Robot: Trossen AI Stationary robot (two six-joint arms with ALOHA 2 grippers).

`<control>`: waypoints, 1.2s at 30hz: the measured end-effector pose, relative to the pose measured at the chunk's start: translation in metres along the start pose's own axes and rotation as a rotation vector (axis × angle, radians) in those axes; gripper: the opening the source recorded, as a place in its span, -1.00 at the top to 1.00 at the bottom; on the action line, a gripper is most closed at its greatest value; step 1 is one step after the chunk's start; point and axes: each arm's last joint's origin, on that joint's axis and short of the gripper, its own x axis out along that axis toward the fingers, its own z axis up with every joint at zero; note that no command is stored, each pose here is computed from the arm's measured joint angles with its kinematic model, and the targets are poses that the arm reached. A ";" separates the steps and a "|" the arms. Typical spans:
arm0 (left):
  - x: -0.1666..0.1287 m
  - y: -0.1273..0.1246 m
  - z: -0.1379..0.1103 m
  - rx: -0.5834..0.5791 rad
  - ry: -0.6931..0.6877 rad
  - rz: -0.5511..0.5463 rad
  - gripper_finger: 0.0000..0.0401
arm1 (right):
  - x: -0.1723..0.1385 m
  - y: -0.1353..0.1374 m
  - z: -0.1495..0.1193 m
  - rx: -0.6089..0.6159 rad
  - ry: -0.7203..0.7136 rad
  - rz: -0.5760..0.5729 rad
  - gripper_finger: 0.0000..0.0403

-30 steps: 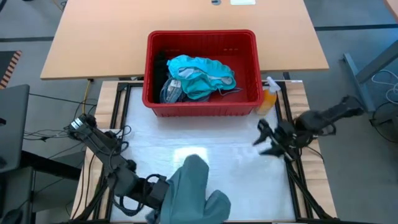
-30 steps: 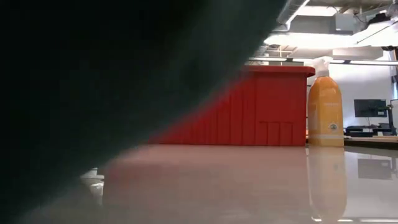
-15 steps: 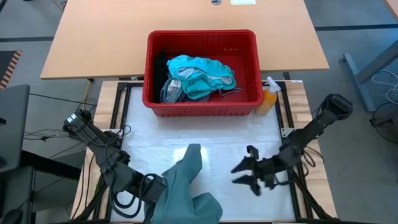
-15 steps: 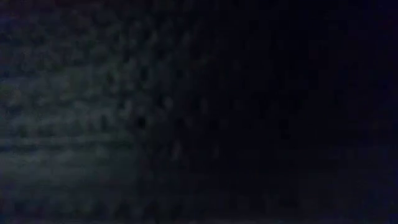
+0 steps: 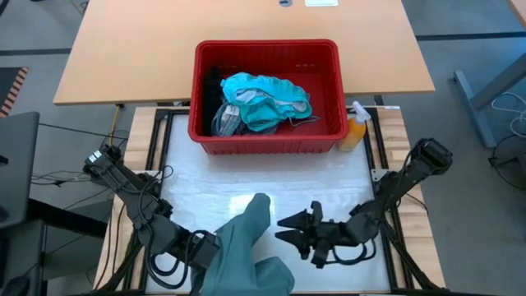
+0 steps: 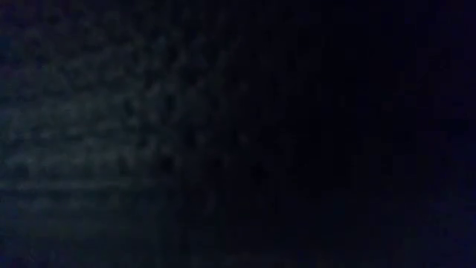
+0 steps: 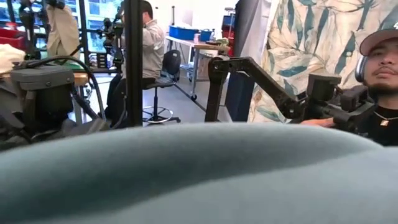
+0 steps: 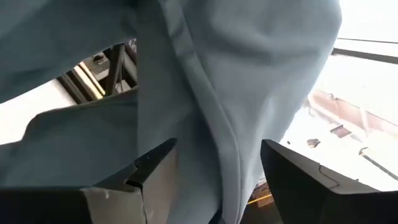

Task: Fold Laundry from Bin
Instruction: Fold the light blue pants

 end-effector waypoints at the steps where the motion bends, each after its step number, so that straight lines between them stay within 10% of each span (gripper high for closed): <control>1: 0.000 0.000 0.000 0.000 0.002 -0.007 1.00 | 0.003 0.000 0.002 -0.001 -0.009 -0.002 -0.29; 19: 0.000 -0.002 0.002 0.064 -0.022 -0.007 1.00 | 0.045 -0.020 0.049 0.028 -0.271 -0.113 -0.29; 23: 0.000 0.000 0.002 0.080 -0.034 0.074 1.00 | 0.047 -0.031 0.052 0.115 -0.293 -0.128 -0.03; 29: -0.001 0.000 0.003 0.104 -0.043 0.171 1.00 | 0.031 -0.055 0.060 0.119 -0.293 -0.120 0.87; 36: -0.004 -0.009 0.009 0.127 -0.110 0.171 1.00 | -0.013 -0.095 0.059 0.213 -0.106 0.005 0.89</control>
